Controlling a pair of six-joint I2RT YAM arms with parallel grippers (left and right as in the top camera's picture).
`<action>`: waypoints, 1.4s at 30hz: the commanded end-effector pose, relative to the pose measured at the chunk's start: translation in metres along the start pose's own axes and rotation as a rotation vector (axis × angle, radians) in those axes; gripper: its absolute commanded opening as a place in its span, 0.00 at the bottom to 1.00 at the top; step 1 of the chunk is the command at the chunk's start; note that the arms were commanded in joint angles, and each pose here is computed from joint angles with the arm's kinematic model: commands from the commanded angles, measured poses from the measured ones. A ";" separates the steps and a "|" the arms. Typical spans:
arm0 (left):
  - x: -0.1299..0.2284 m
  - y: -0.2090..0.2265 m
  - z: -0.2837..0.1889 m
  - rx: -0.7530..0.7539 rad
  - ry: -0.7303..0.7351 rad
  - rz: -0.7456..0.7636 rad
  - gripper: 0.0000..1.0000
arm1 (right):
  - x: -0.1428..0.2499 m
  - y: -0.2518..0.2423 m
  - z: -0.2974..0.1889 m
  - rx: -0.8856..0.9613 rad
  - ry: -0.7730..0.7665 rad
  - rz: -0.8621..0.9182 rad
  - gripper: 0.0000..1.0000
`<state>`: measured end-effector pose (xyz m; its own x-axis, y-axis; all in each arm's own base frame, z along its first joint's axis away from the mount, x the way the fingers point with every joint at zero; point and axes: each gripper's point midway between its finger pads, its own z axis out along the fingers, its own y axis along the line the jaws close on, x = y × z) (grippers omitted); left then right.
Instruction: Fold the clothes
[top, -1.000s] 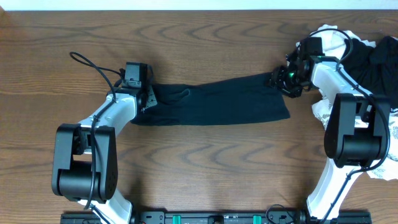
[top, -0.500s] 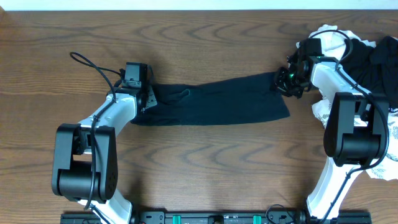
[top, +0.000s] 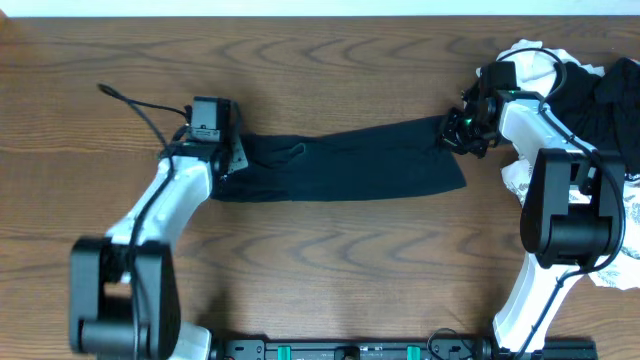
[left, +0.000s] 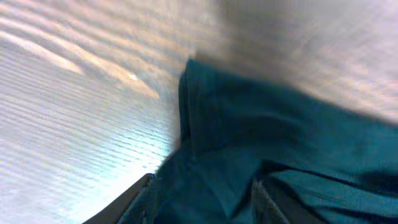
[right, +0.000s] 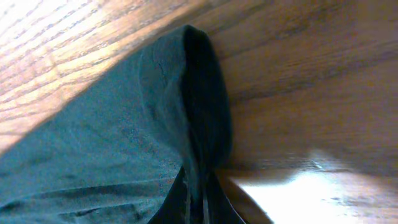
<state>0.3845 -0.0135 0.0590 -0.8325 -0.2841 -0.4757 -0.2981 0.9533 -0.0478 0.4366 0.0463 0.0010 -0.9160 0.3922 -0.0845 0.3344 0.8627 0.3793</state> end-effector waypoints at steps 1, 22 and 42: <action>-0.014 0.002 -0.022 0.002 -0.058 0.000 0.50 | -0.010 -0.002 -0.022 0.073 -0.085 -0.045 0.01; 0.003 0.010 -0.031 -0.022 0.007 0.004 0.50 | 0.020 0.059 -0.057 0.236 -0.196 -0.310 0.01; 0.010 -0.002 -0.031 0.047 0.045 0.001 0.50 | 0.073 0.149 -0.022 0.160 -0.247 -0.406 0.01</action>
<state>0.3612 -0.0186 0.0773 -0.8540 -0.2847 -0.4355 -0.2822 0.9567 -0.0721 0.4173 0.1879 0.0756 -0.9068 0.0393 -0.4197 -0.0120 0.9928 0.1189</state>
